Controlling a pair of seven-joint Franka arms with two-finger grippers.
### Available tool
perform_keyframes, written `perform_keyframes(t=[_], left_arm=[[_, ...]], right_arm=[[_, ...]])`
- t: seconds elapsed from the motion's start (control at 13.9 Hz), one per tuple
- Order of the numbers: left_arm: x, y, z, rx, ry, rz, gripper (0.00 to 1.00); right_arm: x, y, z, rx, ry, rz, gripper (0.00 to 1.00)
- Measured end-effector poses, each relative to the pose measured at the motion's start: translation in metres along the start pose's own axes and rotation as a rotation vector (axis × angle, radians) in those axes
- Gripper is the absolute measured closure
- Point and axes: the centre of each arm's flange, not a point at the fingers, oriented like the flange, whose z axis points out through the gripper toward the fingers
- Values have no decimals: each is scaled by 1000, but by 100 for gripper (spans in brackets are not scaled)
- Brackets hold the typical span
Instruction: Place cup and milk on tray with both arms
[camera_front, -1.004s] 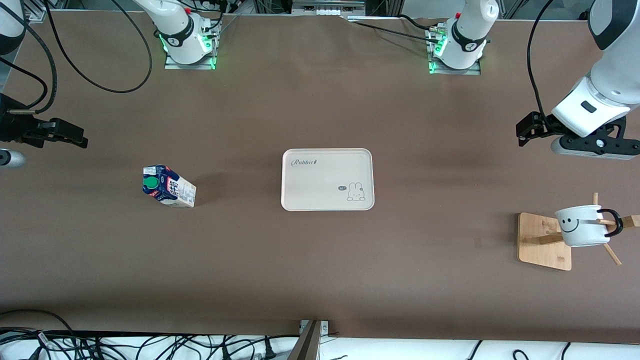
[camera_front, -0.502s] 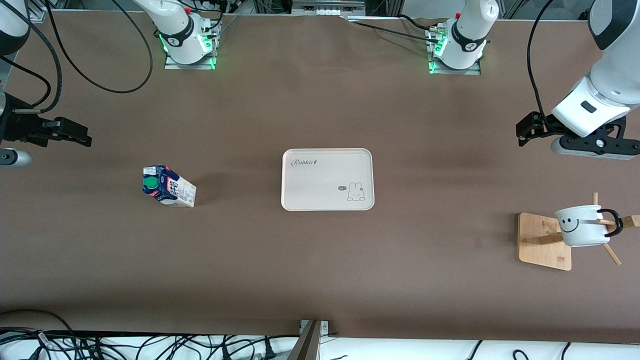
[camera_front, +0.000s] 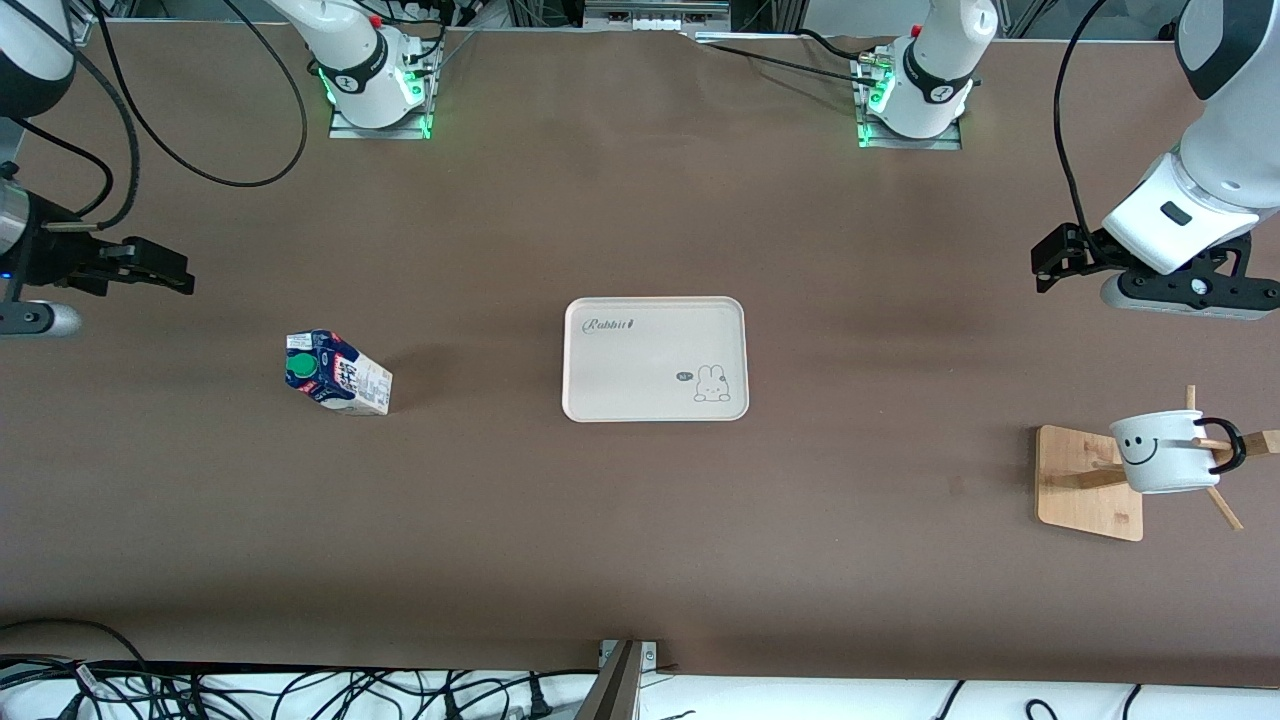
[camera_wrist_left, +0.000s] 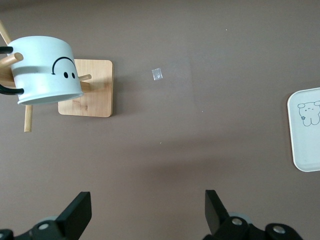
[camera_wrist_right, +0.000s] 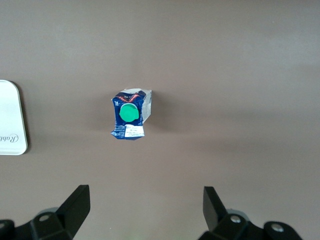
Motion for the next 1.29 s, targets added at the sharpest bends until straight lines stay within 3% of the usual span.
perform_keyframes(t=[0.5,1.08,1.29], left_arm=[[3,-3,6,-1,-11,-7,0],[53,-44,40,-9,-38,-71,0],[58,-68,44,-7,-11,-169,0]], right_arm=[[29,-37,58,-11,-78,-57,0],[70,-44,148,-19,-152,-64,0],[77,-44,169,-20,-170,-64,0]])
